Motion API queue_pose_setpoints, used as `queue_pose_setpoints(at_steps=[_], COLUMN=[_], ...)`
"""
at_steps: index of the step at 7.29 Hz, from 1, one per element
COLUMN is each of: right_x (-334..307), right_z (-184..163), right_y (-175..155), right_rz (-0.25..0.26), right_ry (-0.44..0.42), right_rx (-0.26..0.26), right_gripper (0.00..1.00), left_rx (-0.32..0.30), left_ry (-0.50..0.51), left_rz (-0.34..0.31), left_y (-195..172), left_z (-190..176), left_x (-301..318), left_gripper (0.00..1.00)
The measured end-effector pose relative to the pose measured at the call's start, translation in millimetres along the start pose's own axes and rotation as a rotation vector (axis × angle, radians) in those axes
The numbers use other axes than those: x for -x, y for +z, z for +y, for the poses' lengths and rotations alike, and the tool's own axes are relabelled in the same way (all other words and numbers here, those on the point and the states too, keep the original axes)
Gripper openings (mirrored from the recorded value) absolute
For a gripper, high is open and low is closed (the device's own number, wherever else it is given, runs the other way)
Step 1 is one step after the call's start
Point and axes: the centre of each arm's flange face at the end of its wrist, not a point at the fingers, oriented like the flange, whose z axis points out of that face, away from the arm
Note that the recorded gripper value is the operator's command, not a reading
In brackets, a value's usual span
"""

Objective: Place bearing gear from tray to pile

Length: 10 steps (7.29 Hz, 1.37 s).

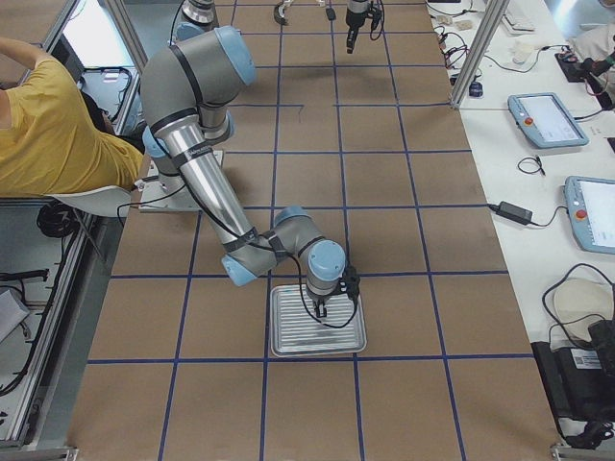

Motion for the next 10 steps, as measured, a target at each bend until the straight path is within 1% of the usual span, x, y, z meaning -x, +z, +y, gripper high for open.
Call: queue_pose_setpoints(at_steps=[1,2,3,4,5,6,7,8,9,10], right_x=[-0.1,2.8,15.7,48.0,96.0,158.2,230.1,322.5,423.3,523.8], right_z=[-0.1,-2.5,-12.7,-36.5,-65.4,-94.5,-122.3,-151.4,-170.0,-174.9], right_y=[-2.8,-9.1,-24.0,-48.5,-76.3,-100.5,-114.3,-120.7,-120.7,-116.5], right_rz=[0.002,0.004,0.016,0.035,0.048,0.048,0.041,0.031,0.003,-0.041], right_ry=[0.004,0.01,0.025,0.041,0.051,0.055,0.06,0.085,0.113,0.148], right_rx=[-0.002,-0.011,-0.025,-0.045,-0.063,-0.073,-0.076,-0.083,-0.093,-0.102], right_gripper=[0.1,0.1,0.1,0.1,0.09,0.1,0.1,0.1,0.1,0.1], left_rx=[0.008,0.021,0.036,0.053,0.069,0.079,0.084,0.091,0.104,0.114], left_ry=[-0.032,-0.065,-0.102,-0.132,-0.135,-0.119,-0.109,-0.118,-0.133,-0.144], left_rz=[0.006,0.016,0.028,0.042,0.057,0.072,0.083,0.098,0.119,0.136], left_y=[-8.9,-8.1,-3.7,3.5,12.8,21.5,27.5,35.5,48.1,63.8], left_z=[15.9,38.6,61.2,82.5,102.1,121.3,139.8,160.7,179.6,194.3], left_x=[73.2,139.0,187.4,222.1,247.7,270.5,292.9,314.7,327.8,334.2], left_gripper=[0.0,0.0,0.0,0.0,0.0,0.0,0.0,0.0,0.0,0.0])
